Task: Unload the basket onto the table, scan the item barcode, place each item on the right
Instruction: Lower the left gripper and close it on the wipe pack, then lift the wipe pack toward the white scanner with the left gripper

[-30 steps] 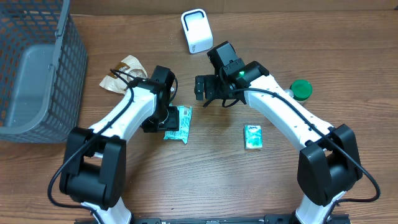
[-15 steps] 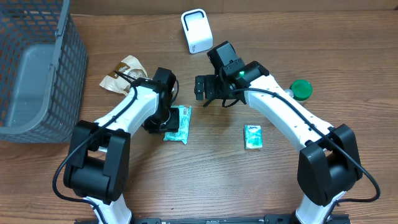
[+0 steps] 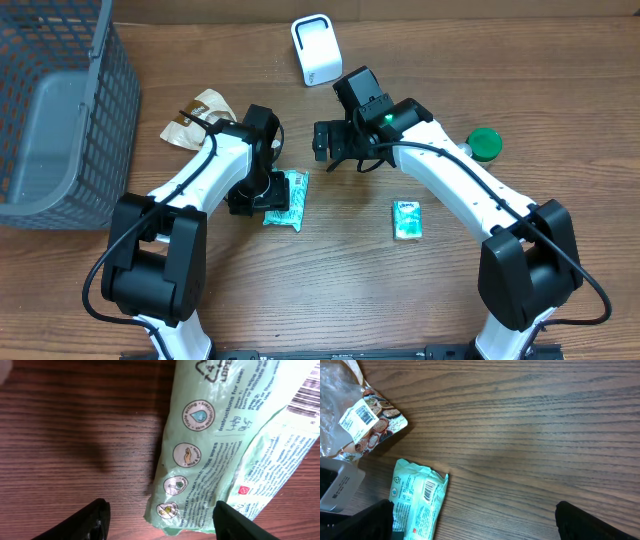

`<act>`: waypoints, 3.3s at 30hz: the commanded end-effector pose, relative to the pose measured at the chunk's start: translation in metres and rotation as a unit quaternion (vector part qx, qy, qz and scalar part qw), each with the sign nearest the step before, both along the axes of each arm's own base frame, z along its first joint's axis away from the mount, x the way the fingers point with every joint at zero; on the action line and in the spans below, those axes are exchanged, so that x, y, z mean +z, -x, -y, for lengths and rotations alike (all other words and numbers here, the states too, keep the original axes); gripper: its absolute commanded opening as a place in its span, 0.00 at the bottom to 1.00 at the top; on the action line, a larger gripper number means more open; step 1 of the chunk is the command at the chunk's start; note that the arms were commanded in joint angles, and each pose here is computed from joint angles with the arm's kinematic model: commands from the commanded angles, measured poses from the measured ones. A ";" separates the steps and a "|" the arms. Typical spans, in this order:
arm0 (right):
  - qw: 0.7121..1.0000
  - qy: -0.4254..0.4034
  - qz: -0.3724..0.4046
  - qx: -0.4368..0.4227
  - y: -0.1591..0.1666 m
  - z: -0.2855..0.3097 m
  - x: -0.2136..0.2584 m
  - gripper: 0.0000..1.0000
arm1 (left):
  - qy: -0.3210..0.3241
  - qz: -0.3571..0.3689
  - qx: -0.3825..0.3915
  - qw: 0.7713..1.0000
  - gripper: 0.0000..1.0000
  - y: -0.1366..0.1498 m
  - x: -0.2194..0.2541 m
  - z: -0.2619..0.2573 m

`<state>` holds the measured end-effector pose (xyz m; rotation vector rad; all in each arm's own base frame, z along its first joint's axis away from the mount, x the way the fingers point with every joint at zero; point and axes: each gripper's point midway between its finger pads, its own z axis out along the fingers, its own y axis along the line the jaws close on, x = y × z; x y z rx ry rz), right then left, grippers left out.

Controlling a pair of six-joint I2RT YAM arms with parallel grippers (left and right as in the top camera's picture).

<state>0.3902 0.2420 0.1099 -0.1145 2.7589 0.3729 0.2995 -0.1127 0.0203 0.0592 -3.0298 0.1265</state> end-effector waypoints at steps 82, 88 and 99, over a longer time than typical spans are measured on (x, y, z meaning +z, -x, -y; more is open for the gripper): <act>0.994 -0.085 0.072 0.003 -0.044 0.040 0.145 1.00 | 0.064 0.099 -0.086 0.989 0.04 -0.063 0.097 0.030; 0.988 -0.041 0.100 -0.114 -0.067 0.142 0.179 1.00 | 0.068 0.109 -0.067 0.989 0.04 -0.069 0.100 0.032; 0.968 0.007 0.016 -0.249 -0.041 0.264 0.152 1.00 | 0.000 0.220 -0.073 0.973 0.04 -0.114 0.154 0.027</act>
